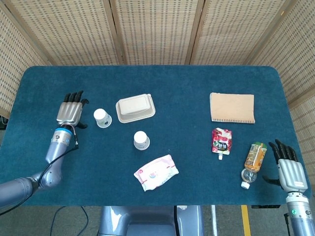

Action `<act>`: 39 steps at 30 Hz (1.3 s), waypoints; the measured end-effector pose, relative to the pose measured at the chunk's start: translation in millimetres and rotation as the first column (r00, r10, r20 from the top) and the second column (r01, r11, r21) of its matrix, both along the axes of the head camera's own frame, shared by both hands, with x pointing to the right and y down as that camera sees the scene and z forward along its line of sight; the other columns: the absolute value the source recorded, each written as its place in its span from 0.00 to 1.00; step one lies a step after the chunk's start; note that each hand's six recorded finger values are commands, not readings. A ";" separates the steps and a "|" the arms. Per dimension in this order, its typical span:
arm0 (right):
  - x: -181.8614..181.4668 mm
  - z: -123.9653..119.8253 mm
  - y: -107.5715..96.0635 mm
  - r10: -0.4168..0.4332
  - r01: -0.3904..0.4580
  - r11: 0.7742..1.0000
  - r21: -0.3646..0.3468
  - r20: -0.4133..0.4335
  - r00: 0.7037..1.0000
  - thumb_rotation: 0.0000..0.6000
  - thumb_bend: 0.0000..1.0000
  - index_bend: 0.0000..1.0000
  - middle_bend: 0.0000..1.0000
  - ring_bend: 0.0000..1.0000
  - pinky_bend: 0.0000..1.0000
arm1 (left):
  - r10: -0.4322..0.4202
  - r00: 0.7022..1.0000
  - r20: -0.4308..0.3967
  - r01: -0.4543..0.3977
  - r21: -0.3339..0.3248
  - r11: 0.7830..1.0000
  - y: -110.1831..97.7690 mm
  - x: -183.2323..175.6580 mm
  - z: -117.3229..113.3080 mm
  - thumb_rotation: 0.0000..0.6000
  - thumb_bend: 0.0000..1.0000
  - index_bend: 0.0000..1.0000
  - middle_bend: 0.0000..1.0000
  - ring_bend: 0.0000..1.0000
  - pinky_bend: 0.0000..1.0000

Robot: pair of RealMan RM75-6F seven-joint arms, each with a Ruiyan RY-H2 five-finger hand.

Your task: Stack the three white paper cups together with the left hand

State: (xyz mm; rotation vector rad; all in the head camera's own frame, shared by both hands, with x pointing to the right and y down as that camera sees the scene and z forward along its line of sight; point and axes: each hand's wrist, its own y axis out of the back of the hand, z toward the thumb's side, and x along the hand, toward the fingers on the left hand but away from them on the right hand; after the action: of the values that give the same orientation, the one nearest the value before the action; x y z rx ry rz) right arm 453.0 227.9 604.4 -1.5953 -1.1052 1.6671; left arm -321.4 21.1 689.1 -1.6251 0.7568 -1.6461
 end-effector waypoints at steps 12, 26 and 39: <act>7.4 7.5 0.5 0.013 -0.014 1.000 -0.021 -0.023 1.000 1.00 0.00 0.11 0.00 0.00 0.00 | 0.018 1.000 -0.005 -0.018 -0.034 0.999 -11.6 25.9 33.5 1.00 0.20 0.26 0.00 0.00 0.00; 7.4 9.4 0.9 0.009 -0.009 1.000 -0.021 -0.027 1.000 1.00 0.00 0.11 0.00 0.00 0.00 | 0.042 0.998 -0.039 -0.044 -0.059 0.997 -7.9 44.0 50.5 1.00 0.37 0.43 0.00 0.00 0.00; 0.4 -0.4 -0.8 -0.004 0.004 1.000 0.017 -0.023 1.000 1.00 0.00 0.12 0.00 0.00 0.00 | -0.001 0.982 -0.189 -0.001 -0.009 1.000 -18.4 36.2 -2.1 1.00 0.36 0.40 0.00 0.00 0.00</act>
State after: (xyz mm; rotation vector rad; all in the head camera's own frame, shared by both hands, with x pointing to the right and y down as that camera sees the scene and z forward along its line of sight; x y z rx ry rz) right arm 453.4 227.1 604.0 -1.5627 -1.1010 1.6657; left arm -285.2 2.7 687.0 -1.8061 0.8442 -1.5112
